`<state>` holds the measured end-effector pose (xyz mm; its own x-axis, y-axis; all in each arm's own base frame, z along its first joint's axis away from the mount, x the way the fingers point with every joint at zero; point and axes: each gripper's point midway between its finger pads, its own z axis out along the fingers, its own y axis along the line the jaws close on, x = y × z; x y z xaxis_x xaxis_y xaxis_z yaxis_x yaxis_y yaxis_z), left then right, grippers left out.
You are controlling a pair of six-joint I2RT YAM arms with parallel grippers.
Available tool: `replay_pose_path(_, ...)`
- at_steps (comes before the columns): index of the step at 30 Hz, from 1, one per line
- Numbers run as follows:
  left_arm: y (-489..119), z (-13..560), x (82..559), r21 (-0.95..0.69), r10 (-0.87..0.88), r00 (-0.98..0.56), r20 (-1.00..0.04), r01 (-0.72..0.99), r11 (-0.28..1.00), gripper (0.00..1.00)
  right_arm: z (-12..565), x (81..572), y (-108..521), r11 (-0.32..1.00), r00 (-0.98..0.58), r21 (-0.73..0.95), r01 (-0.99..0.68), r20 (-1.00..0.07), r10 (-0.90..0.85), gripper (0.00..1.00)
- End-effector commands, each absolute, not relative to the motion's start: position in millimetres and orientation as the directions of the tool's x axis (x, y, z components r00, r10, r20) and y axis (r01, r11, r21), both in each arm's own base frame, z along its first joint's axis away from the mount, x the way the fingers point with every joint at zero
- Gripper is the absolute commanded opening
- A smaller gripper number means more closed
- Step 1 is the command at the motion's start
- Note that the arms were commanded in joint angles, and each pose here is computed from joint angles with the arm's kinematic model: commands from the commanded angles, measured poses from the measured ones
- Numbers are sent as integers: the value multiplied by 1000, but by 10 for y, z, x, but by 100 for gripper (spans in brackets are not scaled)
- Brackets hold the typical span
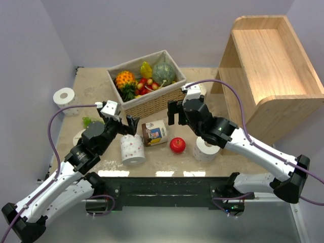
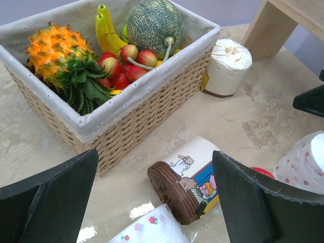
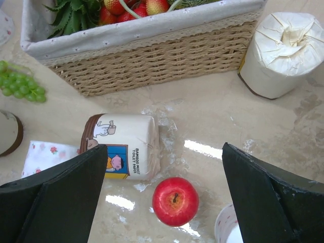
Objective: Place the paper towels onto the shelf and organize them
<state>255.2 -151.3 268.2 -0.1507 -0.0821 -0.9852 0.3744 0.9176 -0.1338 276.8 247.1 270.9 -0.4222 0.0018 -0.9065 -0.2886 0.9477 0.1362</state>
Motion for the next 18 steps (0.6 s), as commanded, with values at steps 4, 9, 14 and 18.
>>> replay_pose_path(4, -1537, 2819, 2589, -151, -118, -109, -987, 380, 913, 100, 2863, 2825, 2425, 959, -401, 148, -241, -915, 40, 99)
replay_pose_path(9, -1542, 2802, 2592, -142, -106, -113, -988, 383, 913, 100, 2877, 2828, 2252, 978, -398, 113, -173, -917, 35, 99)
replay_pose_path(14, -1520, 2839, 2586, -128, -92, -111, -990, 378, 917, 100, 2779, 2739, 1995, 994, -456, 15, -108, -889, -36, 97)
replay_pose_path(18, -1519, 2871, 2537, -137, -108, -95, -990, 396, 908, 100, 2601, 2621, 1810, 996, -545, -74, -57, -833, -93, 91)
